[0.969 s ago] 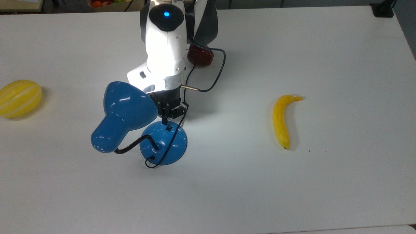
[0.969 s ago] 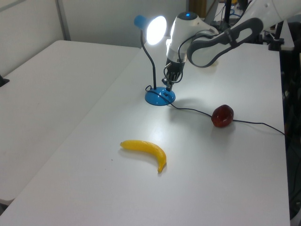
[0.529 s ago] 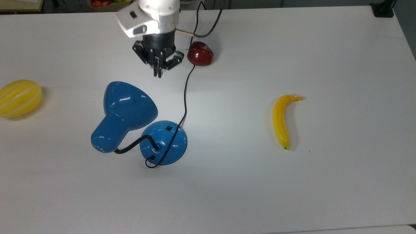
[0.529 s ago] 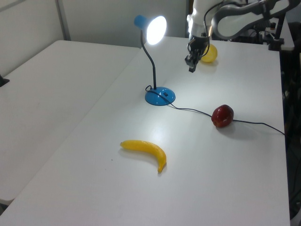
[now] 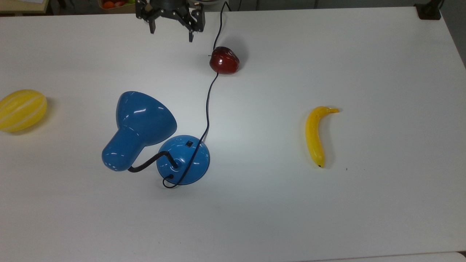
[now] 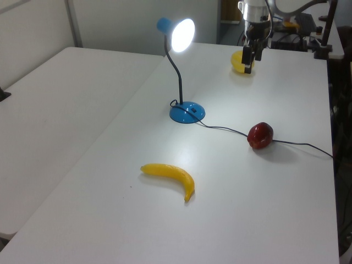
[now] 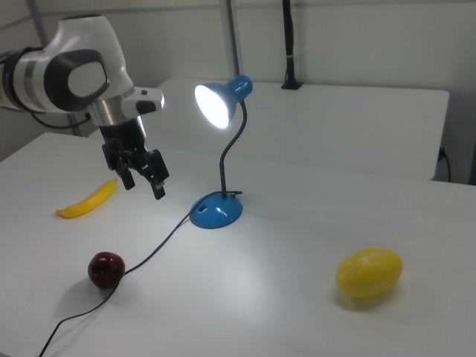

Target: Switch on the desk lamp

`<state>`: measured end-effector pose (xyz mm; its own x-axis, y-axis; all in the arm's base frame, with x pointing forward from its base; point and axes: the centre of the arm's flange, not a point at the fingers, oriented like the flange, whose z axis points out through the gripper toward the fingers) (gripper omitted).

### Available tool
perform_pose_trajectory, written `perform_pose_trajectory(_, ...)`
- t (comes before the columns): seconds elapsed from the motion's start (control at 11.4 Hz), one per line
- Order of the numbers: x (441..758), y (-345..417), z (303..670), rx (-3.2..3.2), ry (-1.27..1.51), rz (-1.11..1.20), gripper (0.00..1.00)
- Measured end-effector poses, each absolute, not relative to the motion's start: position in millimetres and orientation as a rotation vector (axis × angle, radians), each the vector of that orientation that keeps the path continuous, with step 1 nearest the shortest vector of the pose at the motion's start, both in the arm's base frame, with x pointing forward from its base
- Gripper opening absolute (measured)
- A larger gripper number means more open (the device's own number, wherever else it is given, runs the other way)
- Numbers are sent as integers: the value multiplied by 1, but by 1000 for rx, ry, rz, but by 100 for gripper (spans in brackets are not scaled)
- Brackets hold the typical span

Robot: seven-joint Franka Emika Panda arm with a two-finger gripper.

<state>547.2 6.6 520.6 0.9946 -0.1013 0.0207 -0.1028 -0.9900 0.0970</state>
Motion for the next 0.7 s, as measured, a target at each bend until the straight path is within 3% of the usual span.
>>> perform_pose_trajectory(0.18, 548, -10, 543, 3067, -203, 38, 100)
perform_pose_trajectory(0.53, 553, -49, 584, 3116, -265, -158, 100)
perform_pose_trajectory(0.7, 556, -57, 590, 3116, -268, -151, 100)
